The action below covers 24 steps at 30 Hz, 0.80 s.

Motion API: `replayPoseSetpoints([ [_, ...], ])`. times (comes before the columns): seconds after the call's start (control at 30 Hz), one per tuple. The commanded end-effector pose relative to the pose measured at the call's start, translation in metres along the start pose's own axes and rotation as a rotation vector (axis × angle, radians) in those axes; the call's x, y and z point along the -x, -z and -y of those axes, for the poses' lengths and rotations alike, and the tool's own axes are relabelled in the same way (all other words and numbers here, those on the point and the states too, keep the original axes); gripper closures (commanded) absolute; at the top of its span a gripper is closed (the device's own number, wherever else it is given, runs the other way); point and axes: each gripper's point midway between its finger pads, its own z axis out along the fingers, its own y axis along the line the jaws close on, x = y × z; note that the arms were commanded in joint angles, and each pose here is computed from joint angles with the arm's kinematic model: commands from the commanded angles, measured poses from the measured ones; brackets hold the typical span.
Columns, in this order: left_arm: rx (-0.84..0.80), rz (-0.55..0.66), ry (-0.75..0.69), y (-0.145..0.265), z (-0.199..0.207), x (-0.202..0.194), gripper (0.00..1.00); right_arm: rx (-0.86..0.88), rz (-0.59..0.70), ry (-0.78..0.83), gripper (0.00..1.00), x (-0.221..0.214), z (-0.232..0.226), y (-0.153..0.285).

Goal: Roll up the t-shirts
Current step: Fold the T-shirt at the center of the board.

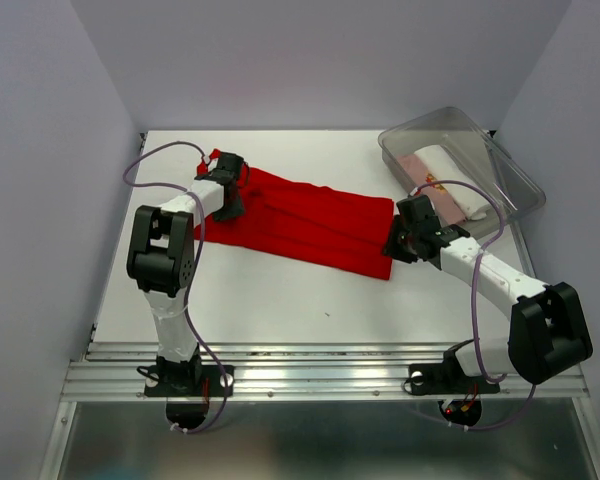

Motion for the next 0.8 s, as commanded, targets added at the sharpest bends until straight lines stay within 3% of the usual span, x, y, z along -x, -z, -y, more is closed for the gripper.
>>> replayPoseSetpoints([
  [0.0,0.041,0.009,-0.008,0.002,-0.007,0.0,0.54,0.022,0.025,0.004,0.66,0.008,-0.004,0.001],
  [0.1,0.035,0.004,0.0,-0.001,-0.006,-0.003,0.59,0.022,0.027,0.007,0.66,0.008,-0.004,0.001],
  [0.43,0.024,0.02,-0.009,0.002,-0.002,0.008,1.0,0.023,0.027,0.003,0.66,0.008,-0.005,0.001],
  [0.77,0.019,0.046,0.038,0.014,-0.006,0.011,1.0,0.024,0.026,0.002,0.66,0.008,-0.005,0.001],
])
